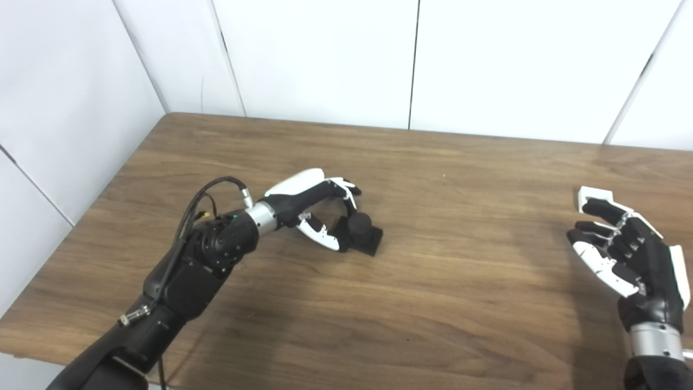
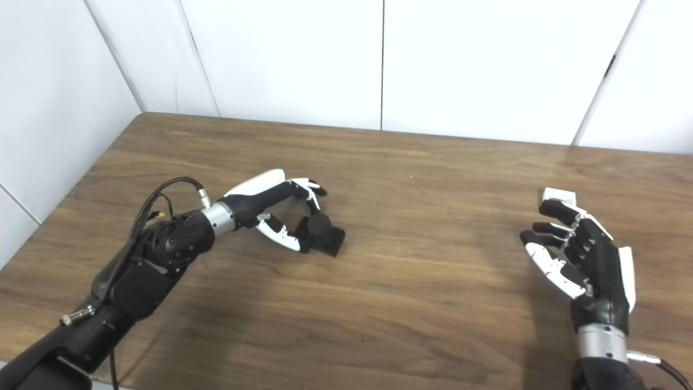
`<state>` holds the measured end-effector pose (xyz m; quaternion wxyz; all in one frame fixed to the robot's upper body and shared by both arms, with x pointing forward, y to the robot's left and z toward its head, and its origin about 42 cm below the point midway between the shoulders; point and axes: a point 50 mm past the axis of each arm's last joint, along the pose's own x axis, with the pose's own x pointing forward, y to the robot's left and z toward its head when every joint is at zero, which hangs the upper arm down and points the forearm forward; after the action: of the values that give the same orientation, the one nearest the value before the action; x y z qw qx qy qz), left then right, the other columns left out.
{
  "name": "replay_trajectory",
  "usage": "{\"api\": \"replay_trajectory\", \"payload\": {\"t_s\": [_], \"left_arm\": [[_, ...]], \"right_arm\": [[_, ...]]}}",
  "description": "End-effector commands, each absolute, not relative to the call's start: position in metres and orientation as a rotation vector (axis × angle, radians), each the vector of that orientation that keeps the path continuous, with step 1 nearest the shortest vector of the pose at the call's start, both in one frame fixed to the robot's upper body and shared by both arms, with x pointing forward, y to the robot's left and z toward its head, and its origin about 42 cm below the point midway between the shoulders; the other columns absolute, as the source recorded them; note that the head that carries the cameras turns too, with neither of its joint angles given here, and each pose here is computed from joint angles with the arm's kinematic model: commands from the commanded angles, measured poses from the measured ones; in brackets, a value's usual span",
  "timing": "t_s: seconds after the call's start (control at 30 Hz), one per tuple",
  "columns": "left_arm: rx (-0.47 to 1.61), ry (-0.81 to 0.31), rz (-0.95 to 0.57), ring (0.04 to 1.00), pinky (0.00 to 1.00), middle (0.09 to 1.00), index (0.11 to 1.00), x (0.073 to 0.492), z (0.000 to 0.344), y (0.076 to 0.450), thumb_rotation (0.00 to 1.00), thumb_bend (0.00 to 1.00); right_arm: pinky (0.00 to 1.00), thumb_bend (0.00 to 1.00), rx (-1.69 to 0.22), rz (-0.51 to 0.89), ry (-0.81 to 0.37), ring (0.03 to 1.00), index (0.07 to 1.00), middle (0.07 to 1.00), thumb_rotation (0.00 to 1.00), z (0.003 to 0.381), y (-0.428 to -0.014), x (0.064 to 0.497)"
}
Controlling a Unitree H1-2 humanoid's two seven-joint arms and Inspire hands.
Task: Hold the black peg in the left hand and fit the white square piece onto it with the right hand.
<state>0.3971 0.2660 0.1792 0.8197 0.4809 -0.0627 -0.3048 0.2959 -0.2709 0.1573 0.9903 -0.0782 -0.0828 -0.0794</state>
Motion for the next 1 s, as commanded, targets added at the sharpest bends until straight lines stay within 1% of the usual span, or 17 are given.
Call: {"api": "replay_trajectory", "payload": {"t_s": [0.0, 0.13, 0.33, 0.43, 0.47, 0.6, 0.8, 0.97], "left_arm": [[1.035, -0.212, -0.707, 0.956, 0.88, 0.88, 0.493, 0.4, 0.194, 0.245, 0.09, 0.51], [1.046, -0.238, -0.752, 0.951, 0.88, 0.881, 0.493, 0.397, 0.19, 0.23, 0.09, 0.51], [1.042, -0.257, -0.8, 0.947, 0.86, 0.88, 0.493, 0.395, 0.183, 0.212, 0.09, 0.51], [1.052, -0.274, -0.832, 0.94, 0.88, 0.877, 0.493, 0.392, 0.178, 0.197, 0.09, 0.51], [1.053, -0.276, -0.839, 0.942, 0.89, 0.878, 0.492, 0.392, 0.177, 0.194, 0.09, 0.51], [1.061, -0.283, -0.863, 0.946, 0.91, 0.877, 0.492, 0.391, 0.175, 0.184, 0.09, 0.51], [1.08, -0.273, -0.879, 0.955, 0.93, 0.881, 0.491, 0.391, 0.175, 0.181, 0.09, 0.51], [1.096, -0.274, -0.872, 0.95, 0.92, 0.88, 0.491, 0.391, 0.175, 0.193, 0.09, 0.52]], "right_arm": [[0.57, 0.48, -0.153, -0.16, -0.264, 0.634, 0.675, 0.72, 0.14, 0.173, -0.268, 0.301], [0.56, 0.49, -0.152, -0.164, -0.269, 0.621, 0.675, 0.715, 0.16, 0.171, -0.268, 0.301], [0.57, 0.5, -0.146, -0.159, -0.27, 0.637, 0.677, 0.722, 0.18, 0.173, -0.266, 0.301], [0.57, 0.51, -0.157, -0.166, -0.275, 0.629, 0.667, 0.712, 0.21, 0.173, -0.267, 0.3], [0.56, 0.51, -0.158, -0.166, -0.278, 0.626, 0.667, 0.715, 0.21, 0.174, -0.267, 0.3], [0.56, 0.5, -0.161, -0.168, -0.276, 0.628, 0.668, 0.719, 0.21, 0.174, -0.267, 0.299], [0.56, 0.51, -0.164, -0.179, -0.275, 0.628, 0.671, 0.72, 0.22, 0.176, -0.267, 0.297], [0.59, 0.5, -0.155, -0.19, -0.269, 0.639, 0.683, 0.731, 0.18, 0.176, -0.262, 0.297]]}}
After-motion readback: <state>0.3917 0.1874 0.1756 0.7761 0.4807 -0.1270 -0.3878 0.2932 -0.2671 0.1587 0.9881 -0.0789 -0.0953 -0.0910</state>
